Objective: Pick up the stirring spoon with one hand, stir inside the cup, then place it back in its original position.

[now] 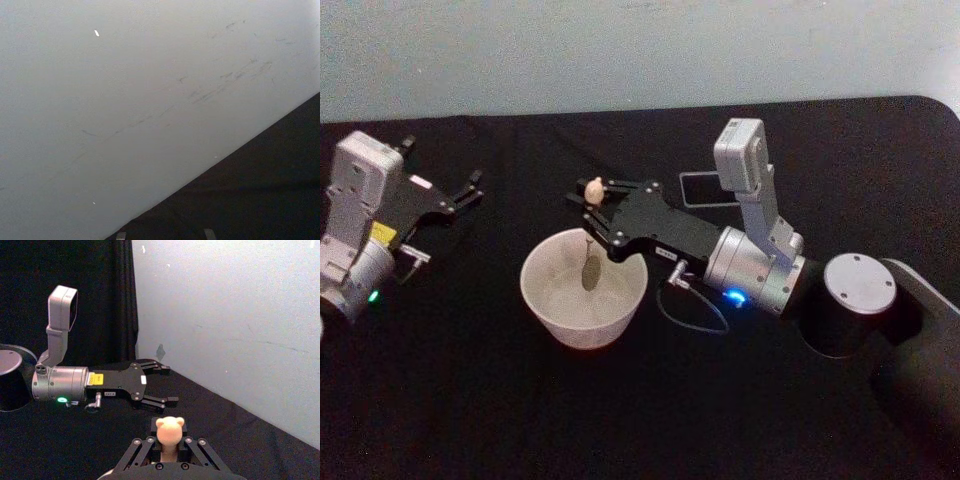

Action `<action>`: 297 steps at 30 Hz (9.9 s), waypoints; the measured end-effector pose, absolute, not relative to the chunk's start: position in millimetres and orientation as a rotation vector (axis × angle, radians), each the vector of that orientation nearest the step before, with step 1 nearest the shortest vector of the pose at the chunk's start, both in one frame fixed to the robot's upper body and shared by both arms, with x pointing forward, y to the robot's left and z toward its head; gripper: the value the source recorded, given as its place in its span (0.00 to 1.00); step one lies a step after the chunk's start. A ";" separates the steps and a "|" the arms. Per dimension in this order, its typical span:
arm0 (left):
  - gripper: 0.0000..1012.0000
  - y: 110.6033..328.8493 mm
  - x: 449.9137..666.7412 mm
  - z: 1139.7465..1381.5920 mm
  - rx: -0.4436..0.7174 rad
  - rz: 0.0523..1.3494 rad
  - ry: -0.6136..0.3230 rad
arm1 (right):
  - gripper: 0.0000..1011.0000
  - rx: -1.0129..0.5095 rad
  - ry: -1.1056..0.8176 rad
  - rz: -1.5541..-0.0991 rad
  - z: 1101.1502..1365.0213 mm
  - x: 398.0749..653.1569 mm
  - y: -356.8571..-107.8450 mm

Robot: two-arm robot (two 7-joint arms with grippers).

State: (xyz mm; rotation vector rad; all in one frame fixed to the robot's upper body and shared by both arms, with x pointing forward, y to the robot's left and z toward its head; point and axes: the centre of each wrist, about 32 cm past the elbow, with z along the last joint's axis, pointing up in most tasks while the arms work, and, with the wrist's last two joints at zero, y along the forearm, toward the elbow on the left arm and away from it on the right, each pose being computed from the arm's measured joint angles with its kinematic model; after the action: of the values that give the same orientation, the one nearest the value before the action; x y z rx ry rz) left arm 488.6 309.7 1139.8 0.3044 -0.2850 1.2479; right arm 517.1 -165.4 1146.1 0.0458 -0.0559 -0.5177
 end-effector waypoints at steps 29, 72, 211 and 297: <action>0.99 309.7 488.6 1139.8 0.304 1.248 -0.285 | 0.17 0.019 -0.062 -0.514 1146.2 507.6 -176.7; 0.99 309.7 488.6 1139.8 0.304 1.248 -0.285 | 0.17 0.023 -0.046 -0.450 1145.4 507.6 -154.9; 0.99 309.7 488.6 1139.8 0.304 1.248 -0.285 | 0.17 0.000 -0.058 -0.425 1156.2 476.5 -186.3; 0.99 309.7 488.6 1139.8 0.304 1.248 -0.285 | 0.17 0.085 -0.201 -0.485 1203.8 496.3 -184.8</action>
State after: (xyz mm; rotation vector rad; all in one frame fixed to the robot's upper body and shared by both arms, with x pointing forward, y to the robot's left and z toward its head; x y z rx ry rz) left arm 488.6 309.7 1139.8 0.3044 -0.2851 1.2480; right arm 496.3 -184.8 1203.8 0.0853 -0.2009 -0.4848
